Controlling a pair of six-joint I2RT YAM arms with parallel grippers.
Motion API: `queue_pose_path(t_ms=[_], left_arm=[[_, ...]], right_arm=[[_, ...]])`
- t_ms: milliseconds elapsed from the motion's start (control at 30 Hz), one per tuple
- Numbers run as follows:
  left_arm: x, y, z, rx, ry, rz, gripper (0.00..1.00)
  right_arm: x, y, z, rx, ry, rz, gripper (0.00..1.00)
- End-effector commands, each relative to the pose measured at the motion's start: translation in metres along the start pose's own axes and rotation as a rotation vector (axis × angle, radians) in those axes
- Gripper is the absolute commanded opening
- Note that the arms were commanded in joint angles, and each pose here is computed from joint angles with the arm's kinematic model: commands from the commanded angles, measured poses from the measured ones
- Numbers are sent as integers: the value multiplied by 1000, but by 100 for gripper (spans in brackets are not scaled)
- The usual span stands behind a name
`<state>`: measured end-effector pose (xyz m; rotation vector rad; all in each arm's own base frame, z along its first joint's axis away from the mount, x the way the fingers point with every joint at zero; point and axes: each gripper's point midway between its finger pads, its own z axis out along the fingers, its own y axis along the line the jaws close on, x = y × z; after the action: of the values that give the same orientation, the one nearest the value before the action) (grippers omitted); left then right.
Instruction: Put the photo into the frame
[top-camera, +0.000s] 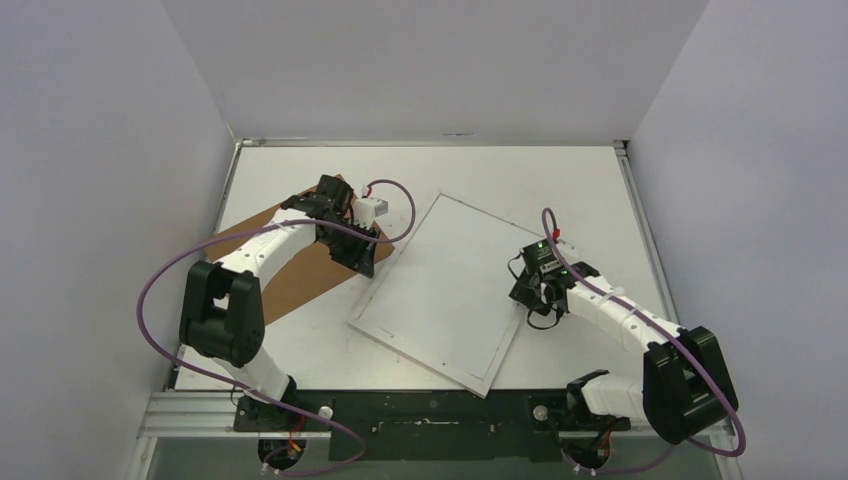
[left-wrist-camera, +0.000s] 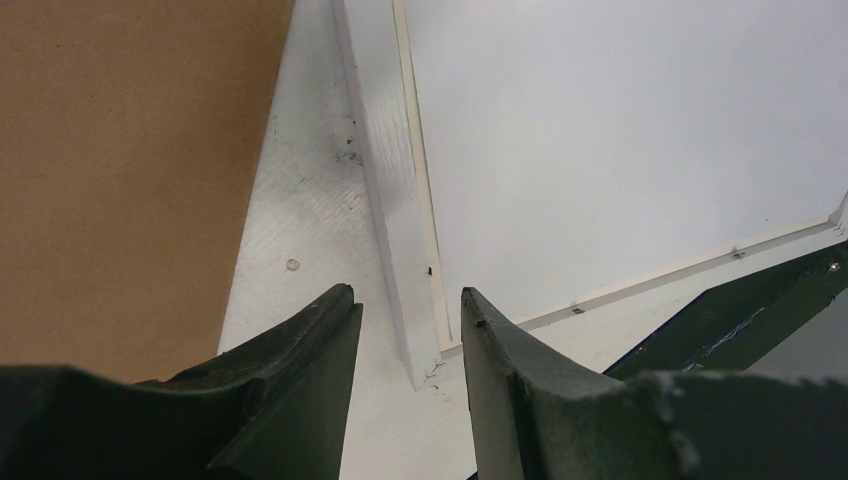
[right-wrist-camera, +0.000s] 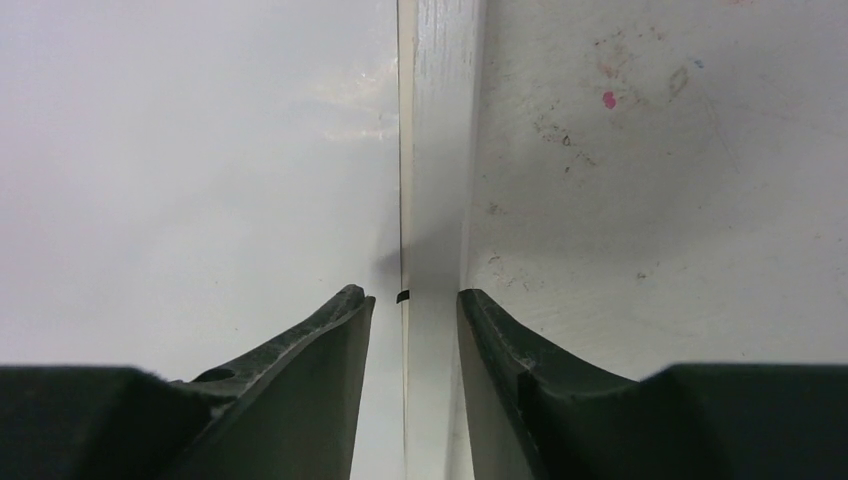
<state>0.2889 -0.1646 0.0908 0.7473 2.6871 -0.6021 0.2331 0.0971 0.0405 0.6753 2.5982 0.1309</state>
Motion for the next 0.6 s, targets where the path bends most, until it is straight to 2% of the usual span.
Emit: queue_pose_path(t_ms=[0,333,567], left_arm=[[-6,0,-6,-2,-30,26,40],[-7,1,-7,-6,-34,24,40],[-7,2,-6,-9,-32,23,40]], right_arm=[[4,0,4,-3,16,-3,35],[15,-9,9,13,39,-2,38],[19,-11,9,9,46,5,36]])
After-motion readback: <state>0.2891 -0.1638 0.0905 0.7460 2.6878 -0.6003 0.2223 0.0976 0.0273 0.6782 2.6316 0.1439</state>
